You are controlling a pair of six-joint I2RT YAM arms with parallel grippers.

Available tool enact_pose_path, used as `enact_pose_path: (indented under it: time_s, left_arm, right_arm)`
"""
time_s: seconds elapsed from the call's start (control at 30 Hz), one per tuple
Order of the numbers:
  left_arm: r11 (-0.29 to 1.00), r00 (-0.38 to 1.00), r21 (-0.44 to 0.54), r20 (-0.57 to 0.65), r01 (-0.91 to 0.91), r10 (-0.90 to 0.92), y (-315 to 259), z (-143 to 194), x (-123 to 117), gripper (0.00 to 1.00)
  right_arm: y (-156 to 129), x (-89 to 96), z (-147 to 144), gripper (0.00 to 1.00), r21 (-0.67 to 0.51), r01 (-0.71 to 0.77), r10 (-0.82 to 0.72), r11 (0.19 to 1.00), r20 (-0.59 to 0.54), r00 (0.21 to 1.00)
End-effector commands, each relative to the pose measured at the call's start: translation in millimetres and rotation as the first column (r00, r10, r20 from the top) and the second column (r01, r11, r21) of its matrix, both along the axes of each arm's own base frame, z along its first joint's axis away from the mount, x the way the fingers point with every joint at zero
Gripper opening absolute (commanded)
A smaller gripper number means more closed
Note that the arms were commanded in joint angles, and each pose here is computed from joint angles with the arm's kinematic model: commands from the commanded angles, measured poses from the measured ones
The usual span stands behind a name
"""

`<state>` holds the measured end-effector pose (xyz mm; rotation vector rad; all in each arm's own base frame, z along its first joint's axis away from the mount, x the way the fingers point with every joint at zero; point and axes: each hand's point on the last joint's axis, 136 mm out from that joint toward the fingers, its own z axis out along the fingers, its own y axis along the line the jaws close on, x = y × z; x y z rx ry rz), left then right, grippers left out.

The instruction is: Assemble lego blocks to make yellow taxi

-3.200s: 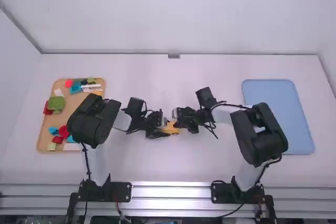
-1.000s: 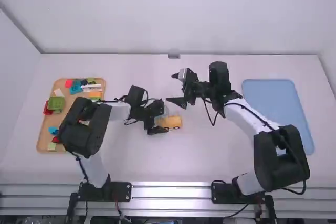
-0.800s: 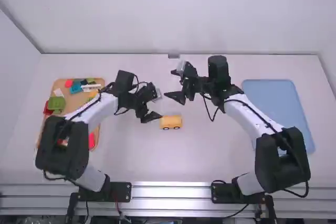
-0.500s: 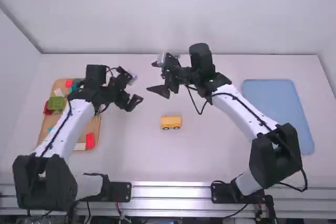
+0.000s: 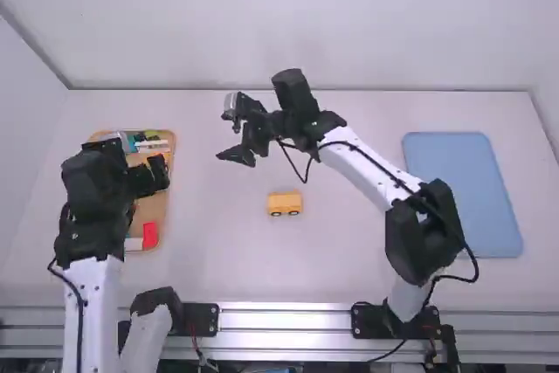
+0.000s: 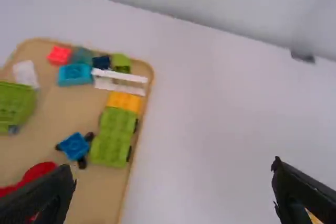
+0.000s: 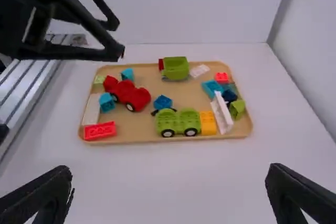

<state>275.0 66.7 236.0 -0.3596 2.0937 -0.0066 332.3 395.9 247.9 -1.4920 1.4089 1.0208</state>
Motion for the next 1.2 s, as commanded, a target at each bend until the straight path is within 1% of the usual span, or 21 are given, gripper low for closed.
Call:
enact_pose_path:
  time_s: [0.0, 0.07, 0.1, 0.13, 0.27, 0.33, 0.37, 0.4, 0.5, 0.53, 0.6, 0.63, 0.67, 0.7, 0.77, 0.83, 0.97, 1.07, 1.17]
  left_arm:
    - [0.989, 0.989, -0.022, 0.035, -0.144, 0.145, 15.4, 2.6, -12.7, 0.99]
    - [0.979, 0.979, -0.052, 0.045, -0.199, 0.201, 19.8, 3.1, -17.1, 0.99]
    - [0.956, 0.958, -0.095, 0.046, -0.278, 0.283, 26.7, 2.1, -24.2, 0.99]
    - [0.949, 0.952, -0.106, 0.043, -0.296, 0.302, 28.4, 1.3, -25.6, 0.99]
    - [0.951, 0.957, -0.12, 0.025, -0.285, 0.29, 27.4, -1.2, -18.2, 0.99]
    - [0.954, 0.962, -0.128, -0.011, -0.271, 0.272, 28.2, -4.3, -4.9, 0.99]
    - [0.952, 0.961, -0.129, -0.039, -0.277, 0.274, 31.1, -6.8, 3.0, 0.99]
    - [0.951, 0.96, -0.128, -0.049, -0.28, 0.276, 32.2, -8.1, 5.7, 0.99]
    - [0.948, 0.951, -0.136, -0.158, -0.287, 0.265, 40.1, -20.4, 34.8, 0.99]
    - [0.948, 0.949, -0.136, -0.174, -0.289, 0.264, 41.2, -21.5, 37.9, 0.99]
    - [0.945, 0.934, -0.142, -0.253, -0.295, 0.253, 42.7, -26.8, 46.5, 0.99]
    - [0.948, 0.929, -0.168, -0.305, -0.271, 0.211, 37.1, -28.8, 51.6, 0.99]
    - [0.949, 0.928, -0.176, -0.316, -0.262, 0.197, 35.2, -28.8, 53.1, 0.99]
    - [0.956, 0.927, -0.2, -0.35, -0.214, 0.134, 28.1, -28.5, 60.2, 0.99]
    - [0.959, 0.925, -0.227, -0.373, -0.168, 0.074, 21.7, -25.9, 67.8, 0.99]
    - [0.951, 0.919, -0.255, -0.389, -0.173, 0.063, 20.0, -20.3, 74.5, 0.99]
    - [0.913, 0.909, -0.31, -0.397, -0.264, 0.127, 23.5, -12.9, 81.8, 0.99]
    - [0.892, 0.905, -0.335, -0.393, -0.304, 0.161, 25.4, -11.2, 85.3, 0.99]
    - [0.889, 0.904, -0.338, -0.395, -0.309, 0.164, 25.0, -6.9, 84.1, 0.99]
  right_arm:
    - [14.4, 0.3, 14.9, 0.98, 0.015, -0.038, 0.037, 0.999, 0.047, 0.998]
    - [17.3, -0.6, 14.5, 0.98, 0.009, -0.041, 0.04, 0.999, 0.044, 0.998]
    - [21.0, -4.2, 13.2, 0.98, 0.004, -0.058, 0.058, 0.998, 0.052, 0.997]
    - [22.1, -5.2, 12.1, 0.98, 0.001, -0.061, 0.061, 0.998, 0.053, 0.997]
    - [20.4, 2.8, 6.9, 0.98, -0.022, -0.015, 0.016, 1.0, 0.05, 0.999]
    - [19.3, 10.6, 4.6, 0.98, -0.041, 0.034, -0.032, 0.999, 0.051, 0.998]
    - [20.0, 12.3, 3.2, 0.98, -0.049, 0.048, -0.045, 0.998, 0.059, 0.997]
    - [20.0, 13.0, 2.8, 0.98, -0.052, 0.053, -0.049, 0.997, 0.061, 0.997]
    - [19.2, 19.3, -1.2, 0.98, -0.074, 0.1, -0.095, 0.992, 0.06, 0.994]
    - [19.2, 20.1, -1.5, 0.98, -0.077, 0.108, -0.104, 0.991, 0.056, 0.993]
    - [20.0, 20.8, -3.1, 0.98, -0.086, 0.12, -0.114, 0.989, 0.062, 0.991]
    - [18.9, 23.8, -3.8, 0.98, -0.091, 0.134, -0.128, 0.987, 0.068, 0.989]
    - [18.6, 24.4, -3.9, 0.98, -0.091, 0.136, -0.13, 0.986, 0.07, 0.989]
    - [18.2, 26.0, -4.2, 0.98, -0.095, 0.145, -0.138, 0.985, 0.075, 0.988]
    - [17.3, 28.8, -5.2, 0.98, -0.101, 0.16, -0.151, 0.982, 0.084, 0.985]
    - [16.2, 31.6, -6.7, 0.98, -0.11, 0.177, -0.167, 0.978, 0.091, 0.982]
    - [14.3, 28.9, -11.6, 0.98, -0.131, 0.165, -0.154, 0.978, 0.095, 0.984]
    - [13.6, 28.2, -13.3, 0.98, -0.138, 0.164, -0.152, 0.977, 0.093, 0.984]
    - [12.9, 27.3, -14.8, 0.98, -0.144, 0.157, -0.144, 0.977, 0.1, 0.985]
